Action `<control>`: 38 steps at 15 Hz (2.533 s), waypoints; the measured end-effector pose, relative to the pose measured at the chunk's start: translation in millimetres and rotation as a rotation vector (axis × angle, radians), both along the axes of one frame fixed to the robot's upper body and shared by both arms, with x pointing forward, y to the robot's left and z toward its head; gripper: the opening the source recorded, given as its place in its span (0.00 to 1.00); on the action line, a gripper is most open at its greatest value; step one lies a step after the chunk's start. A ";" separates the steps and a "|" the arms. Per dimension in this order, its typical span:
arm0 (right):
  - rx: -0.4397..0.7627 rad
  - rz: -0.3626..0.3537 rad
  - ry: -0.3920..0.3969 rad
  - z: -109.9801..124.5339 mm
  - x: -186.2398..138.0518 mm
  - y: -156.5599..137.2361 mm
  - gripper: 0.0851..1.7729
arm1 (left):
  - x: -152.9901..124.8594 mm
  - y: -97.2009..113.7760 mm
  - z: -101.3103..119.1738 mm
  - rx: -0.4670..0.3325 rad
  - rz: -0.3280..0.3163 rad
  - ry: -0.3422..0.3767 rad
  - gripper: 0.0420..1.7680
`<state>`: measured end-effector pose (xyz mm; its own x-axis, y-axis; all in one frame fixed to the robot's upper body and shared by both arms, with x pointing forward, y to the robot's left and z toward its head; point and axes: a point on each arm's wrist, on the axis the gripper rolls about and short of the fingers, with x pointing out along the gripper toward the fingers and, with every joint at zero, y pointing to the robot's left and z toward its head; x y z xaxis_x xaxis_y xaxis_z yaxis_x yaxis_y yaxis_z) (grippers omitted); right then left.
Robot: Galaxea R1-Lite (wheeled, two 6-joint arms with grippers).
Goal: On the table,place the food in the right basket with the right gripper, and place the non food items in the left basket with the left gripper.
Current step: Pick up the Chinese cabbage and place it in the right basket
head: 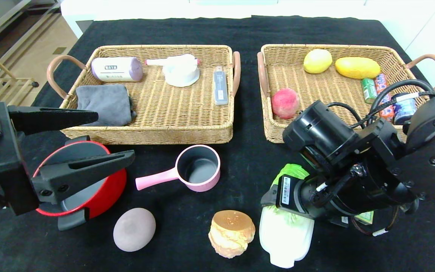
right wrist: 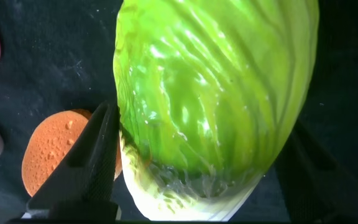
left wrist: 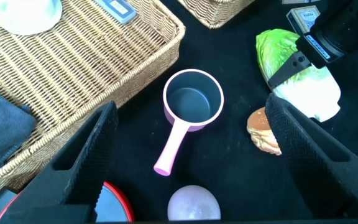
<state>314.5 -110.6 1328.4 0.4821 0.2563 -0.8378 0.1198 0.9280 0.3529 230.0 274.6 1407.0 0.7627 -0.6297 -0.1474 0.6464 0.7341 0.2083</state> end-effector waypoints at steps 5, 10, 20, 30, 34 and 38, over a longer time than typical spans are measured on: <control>0.013 0.017 -0.015 7.3 -6.0 -2.8 0.81 | 0.0 -0.1 0.1 0.000 -0.001 -0.001 0.97; 0.033 0.077 -0.084 30.2 -23.8 -17.3 0.81 | -0.8 0.2 0.5 -0.001 0.000 -0.004 0.97; -0.028 0.193 -0.354 84.6 -45.2 -69.5 0.80 | -1.0 0.3 0.6 -0.001 -0.001 -0.005 0.97; -0.179 0.080 -0.694 121.4 0.3 -137.7 0.80 | -1.4 0.5 0.9 -0.002 0.000 -0.006 0.97; -0.237 -0.007 -0.793 125.6 28.2 -157.4 0.80 | -1.9 0.7 1.1 -0.002 0.000 -0.008 0.97; -0.270 -0.084 -0.839 124.6 60.0 -172.1 0.80 | -2.8 1.0 1.3 -0.004 0.000 -0.010 0.97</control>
<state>374.6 -282.6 1452.9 0.9733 0.0371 -0.2264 -0.0087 0.9921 0.1252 227.3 275.7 1408.3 0.7641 -0.6302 -0.1379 0.6443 0.7348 0.2118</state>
